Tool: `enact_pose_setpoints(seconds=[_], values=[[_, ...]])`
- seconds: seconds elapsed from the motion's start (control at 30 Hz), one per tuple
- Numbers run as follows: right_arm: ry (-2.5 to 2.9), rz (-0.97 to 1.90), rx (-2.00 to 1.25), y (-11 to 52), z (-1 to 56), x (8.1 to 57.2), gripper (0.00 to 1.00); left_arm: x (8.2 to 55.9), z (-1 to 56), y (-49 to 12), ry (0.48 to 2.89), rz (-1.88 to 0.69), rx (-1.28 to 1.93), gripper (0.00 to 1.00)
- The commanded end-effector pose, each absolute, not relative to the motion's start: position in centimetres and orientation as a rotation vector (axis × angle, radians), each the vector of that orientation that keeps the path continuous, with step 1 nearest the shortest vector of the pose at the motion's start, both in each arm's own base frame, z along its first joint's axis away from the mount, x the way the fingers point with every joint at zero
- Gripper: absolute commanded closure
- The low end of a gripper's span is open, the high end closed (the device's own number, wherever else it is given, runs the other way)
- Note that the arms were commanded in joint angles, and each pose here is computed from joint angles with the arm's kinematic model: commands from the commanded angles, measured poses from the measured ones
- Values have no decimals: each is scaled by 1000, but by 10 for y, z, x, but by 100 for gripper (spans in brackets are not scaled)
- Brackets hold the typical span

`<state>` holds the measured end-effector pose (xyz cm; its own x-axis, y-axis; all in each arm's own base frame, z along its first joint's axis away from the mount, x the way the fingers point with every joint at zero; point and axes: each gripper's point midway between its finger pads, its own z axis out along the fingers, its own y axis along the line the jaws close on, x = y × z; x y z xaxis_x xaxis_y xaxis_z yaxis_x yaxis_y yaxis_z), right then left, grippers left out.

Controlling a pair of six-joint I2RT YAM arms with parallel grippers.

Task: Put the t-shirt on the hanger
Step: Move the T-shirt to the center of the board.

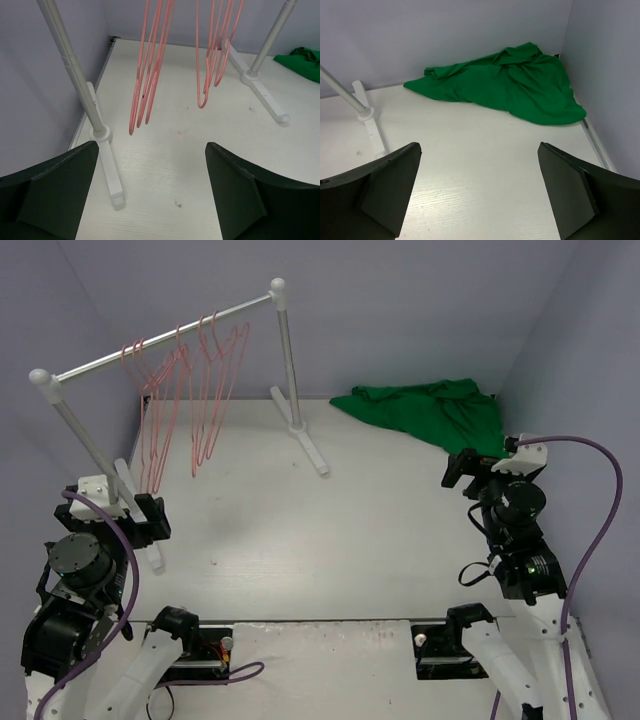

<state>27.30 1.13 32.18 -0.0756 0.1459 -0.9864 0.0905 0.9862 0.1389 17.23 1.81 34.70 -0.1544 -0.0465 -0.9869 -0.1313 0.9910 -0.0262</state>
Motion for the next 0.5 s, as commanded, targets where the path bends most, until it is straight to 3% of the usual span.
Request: enact_pose_setpoints(seconds=[0.0, 0.13, 0.47], values=[[1605, 37, 204, 10, 339, 288, 0, 183, 357, 15, 1707, 60, -157, 16], [1658, 70, 207, 22, 336, 318, 0, 193, 353, 8, 1741, 42, -143, 16], [1956, -28, 398, 30, 242, 494, 0, 224, 361, -8, 1825, 28, -101, 17]])
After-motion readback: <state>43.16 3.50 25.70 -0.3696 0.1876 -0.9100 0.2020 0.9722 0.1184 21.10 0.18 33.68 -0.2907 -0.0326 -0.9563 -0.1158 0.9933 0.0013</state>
